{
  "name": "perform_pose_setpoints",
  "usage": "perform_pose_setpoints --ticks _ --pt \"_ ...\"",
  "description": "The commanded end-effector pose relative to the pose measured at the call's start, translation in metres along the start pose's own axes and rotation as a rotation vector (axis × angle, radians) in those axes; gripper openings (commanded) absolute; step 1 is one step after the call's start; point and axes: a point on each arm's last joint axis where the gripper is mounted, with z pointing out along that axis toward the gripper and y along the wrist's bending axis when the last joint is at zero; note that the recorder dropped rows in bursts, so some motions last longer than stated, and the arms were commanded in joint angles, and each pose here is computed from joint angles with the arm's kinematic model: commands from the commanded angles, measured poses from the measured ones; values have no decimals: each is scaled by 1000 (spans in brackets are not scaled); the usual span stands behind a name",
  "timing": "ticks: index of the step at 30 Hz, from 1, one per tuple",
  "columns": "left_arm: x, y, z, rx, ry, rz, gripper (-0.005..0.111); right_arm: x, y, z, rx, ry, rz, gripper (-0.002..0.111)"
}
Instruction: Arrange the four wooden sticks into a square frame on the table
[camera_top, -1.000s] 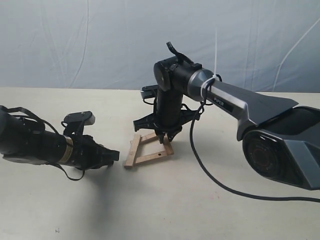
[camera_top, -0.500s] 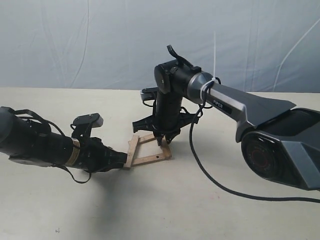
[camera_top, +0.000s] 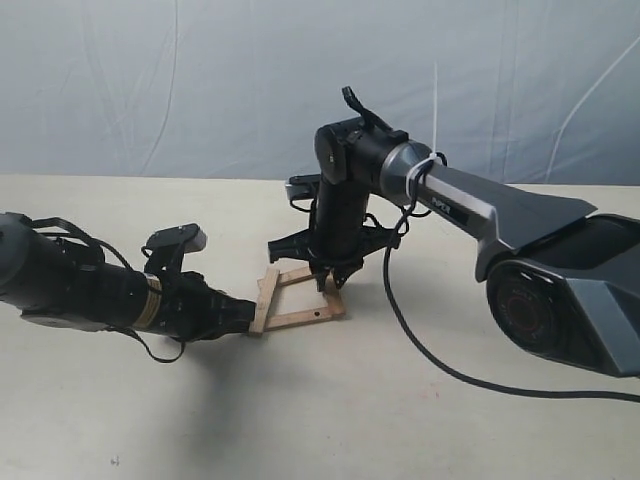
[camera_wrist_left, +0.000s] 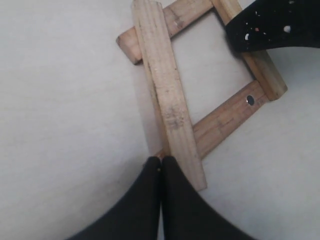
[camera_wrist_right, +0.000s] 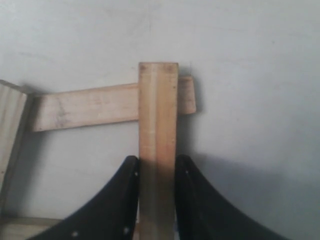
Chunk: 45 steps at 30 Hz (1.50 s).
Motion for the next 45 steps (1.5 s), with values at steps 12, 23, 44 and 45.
perform_pose_setpoints --ticks 12,23,44,45 --pt "6 4 6 -21 25 -2 0 -2 2 -5 -235 64 108 -1" --pt "6 0 6 25 29 9 0 -2 1 -7 -225 57 102 44" --pt "-13 27 -98 -174 -260 -164 0 36 -123 -100 175 -14 113 -1" --pt "-11 25 -103 -176 -288 -162 0 43 -135 -107 164 -40 141 -1"
